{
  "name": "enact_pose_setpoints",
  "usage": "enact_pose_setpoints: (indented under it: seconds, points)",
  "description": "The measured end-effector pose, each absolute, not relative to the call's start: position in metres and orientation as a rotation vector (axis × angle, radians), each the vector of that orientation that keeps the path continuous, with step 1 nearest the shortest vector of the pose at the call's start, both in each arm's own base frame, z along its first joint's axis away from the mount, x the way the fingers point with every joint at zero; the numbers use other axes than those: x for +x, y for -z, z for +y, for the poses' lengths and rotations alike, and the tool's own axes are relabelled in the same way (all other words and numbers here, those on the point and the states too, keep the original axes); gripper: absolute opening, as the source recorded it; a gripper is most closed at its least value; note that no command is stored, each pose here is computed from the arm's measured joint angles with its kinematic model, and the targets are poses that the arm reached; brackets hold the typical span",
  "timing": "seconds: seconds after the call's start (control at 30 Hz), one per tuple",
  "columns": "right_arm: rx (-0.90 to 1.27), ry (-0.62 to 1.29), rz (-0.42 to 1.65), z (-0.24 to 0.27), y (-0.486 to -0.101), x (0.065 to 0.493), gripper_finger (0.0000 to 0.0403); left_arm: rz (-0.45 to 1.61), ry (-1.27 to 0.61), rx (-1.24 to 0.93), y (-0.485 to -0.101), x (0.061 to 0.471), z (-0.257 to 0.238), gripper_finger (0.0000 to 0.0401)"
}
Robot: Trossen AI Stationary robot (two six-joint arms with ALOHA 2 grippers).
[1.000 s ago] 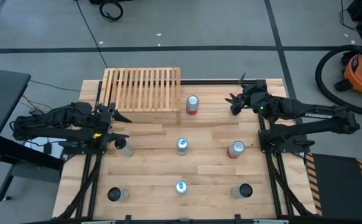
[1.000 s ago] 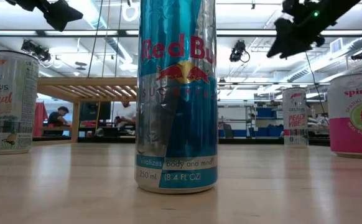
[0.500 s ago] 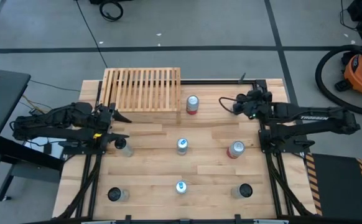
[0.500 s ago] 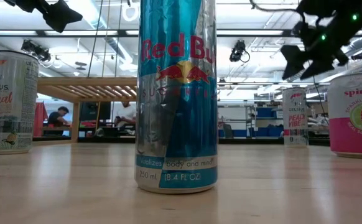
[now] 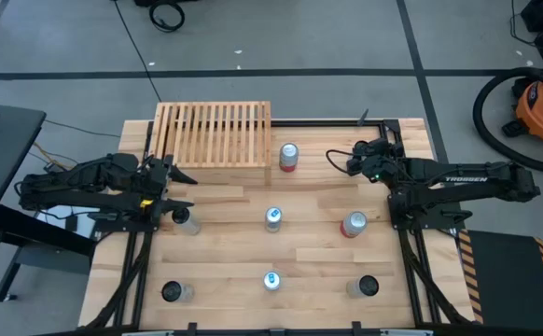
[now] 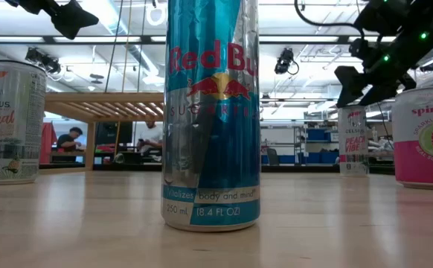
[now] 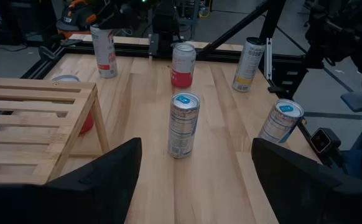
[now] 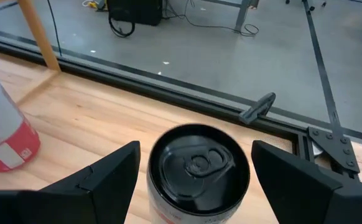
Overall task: Place canned beverage on shelf
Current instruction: Put the top white pink soda can on the shelf
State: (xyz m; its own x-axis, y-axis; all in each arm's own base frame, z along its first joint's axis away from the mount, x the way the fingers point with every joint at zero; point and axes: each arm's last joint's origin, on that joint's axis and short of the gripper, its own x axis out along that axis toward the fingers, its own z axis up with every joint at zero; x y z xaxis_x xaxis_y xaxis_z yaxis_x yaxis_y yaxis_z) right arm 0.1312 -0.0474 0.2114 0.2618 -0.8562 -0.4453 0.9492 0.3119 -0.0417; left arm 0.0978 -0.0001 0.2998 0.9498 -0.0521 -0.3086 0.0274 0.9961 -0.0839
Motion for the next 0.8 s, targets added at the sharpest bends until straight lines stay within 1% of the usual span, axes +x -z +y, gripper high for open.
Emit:
enact_pose_setpoints:
  seconds: [0.6,0.67,0.8]
  points:
    - [0.311,1.258,0.425,-0.054,-0.182,0.127,0.0315,0.316,0.041,-0.078,-0.3,0.098,0.0,0.0314]
    - [0.317,1.259,0.419,-0.055,-0.182,0.127,0.0305,0.316,0.041,-0.073,-0.3,0.098,0.0,0.0314]
    - [0.311,1.242,0.42,-0.055,-0.183,0.128,0.0265,0.316,0.042,-0.07,-0.3,0.098,0.0,0.0314]
